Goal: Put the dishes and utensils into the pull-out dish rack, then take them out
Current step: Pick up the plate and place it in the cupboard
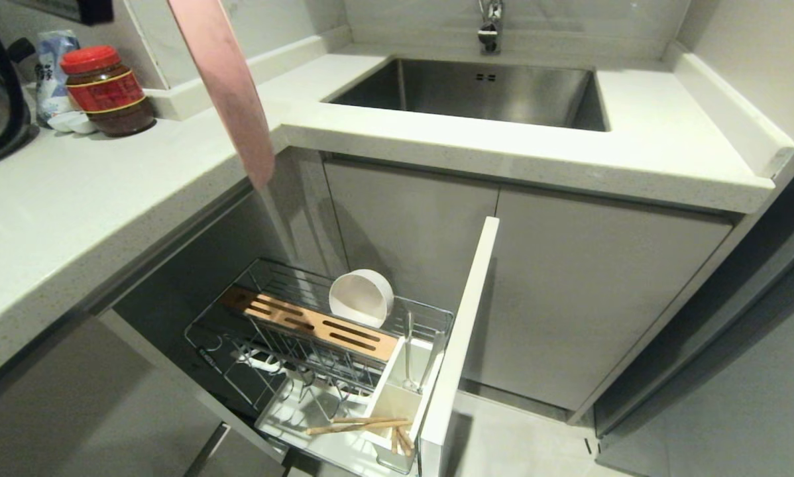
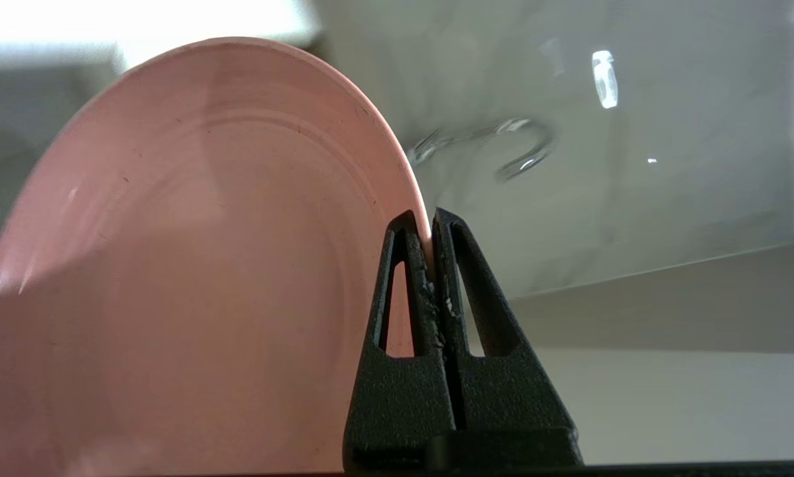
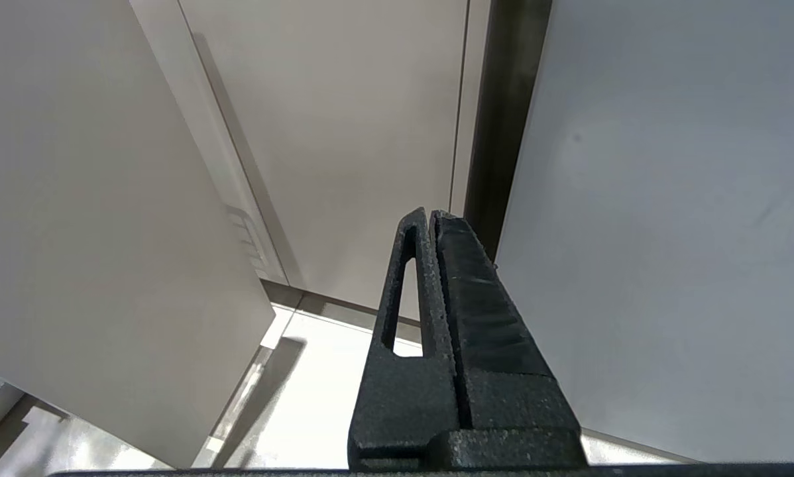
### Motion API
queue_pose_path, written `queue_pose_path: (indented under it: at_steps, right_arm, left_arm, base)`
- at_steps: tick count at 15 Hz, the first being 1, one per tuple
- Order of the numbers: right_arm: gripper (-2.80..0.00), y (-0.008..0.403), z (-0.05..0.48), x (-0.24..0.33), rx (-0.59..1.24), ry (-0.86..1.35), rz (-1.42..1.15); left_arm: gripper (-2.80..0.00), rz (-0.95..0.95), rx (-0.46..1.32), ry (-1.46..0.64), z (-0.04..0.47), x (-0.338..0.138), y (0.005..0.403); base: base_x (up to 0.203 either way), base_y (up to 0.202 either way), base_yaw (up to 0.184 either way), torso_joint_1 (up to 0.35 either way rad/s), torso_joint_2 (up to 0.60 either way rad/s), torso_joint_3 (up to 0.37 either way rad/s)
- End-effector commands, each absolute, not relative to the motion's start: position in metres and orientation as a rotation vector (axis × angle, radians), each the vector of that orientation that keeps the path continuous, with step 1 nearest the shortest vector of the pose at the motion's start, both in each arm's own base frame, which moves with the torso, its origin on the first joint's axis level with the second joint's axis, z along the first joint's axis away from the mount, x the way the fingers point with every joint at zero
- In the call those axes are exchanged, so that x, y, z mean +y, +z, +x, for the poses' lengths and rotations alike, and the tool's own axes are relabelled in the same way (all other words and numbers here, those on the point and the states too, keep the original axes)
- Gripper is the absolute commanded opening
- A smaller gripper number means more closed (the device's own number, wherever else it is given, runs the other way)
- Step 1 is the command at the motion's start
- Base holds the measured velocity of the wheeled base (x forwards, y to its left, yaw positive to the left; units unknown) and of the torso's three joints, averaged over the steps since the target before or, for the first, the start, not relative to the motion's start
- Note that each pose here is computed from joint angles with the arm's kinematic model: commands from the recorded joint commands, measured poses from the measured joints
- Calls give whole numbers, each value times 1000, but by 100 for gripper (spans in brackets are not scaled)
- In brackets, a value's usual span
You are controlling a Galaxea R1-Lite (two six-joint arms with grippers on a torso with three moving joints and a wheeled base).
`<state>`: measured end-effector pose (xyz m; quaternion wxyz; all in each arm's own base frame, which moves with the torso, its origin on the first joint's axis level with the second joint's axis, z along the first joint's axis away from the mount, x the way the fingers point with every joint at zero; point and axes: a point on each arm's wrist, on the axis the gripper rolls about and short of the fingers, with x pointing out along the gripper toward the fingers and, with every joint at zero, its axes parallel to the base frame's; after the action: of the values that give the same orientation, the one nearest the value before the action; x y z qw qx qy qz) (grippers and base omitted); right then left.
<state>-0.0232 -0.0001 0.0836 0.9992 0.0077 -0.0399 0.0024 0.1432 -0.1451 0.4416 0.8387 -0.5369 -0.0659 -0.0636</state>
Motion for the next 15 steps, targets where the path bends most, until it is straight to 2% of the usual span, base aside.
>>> queue_pose_path:
  at_steps: [1,5,9,15]
  right_arm:
    - [-280,76,-21,0,-54,5,15]
    - [-280,76,-21,0,-54,5,15]
    - [-280,76,-21,0,-54,5,15]
    - [-280,76,-21,0,-54,5,15]
  left_arm:
    - [-280,-1136,-46,-77,156,-161,404]
    - [-280,-1163,75,63,169,-171,334]
    - [-280,-1237,135,193,178,-168,281]
    - [-280,-1351,54,234,203,-166,257]
  base:
    - [0,0,0,0,0,0]
    - [0,0,0,0,0,0]
    - [0,0,0,0,0,0]
    - [0,0,0,0,0,0]
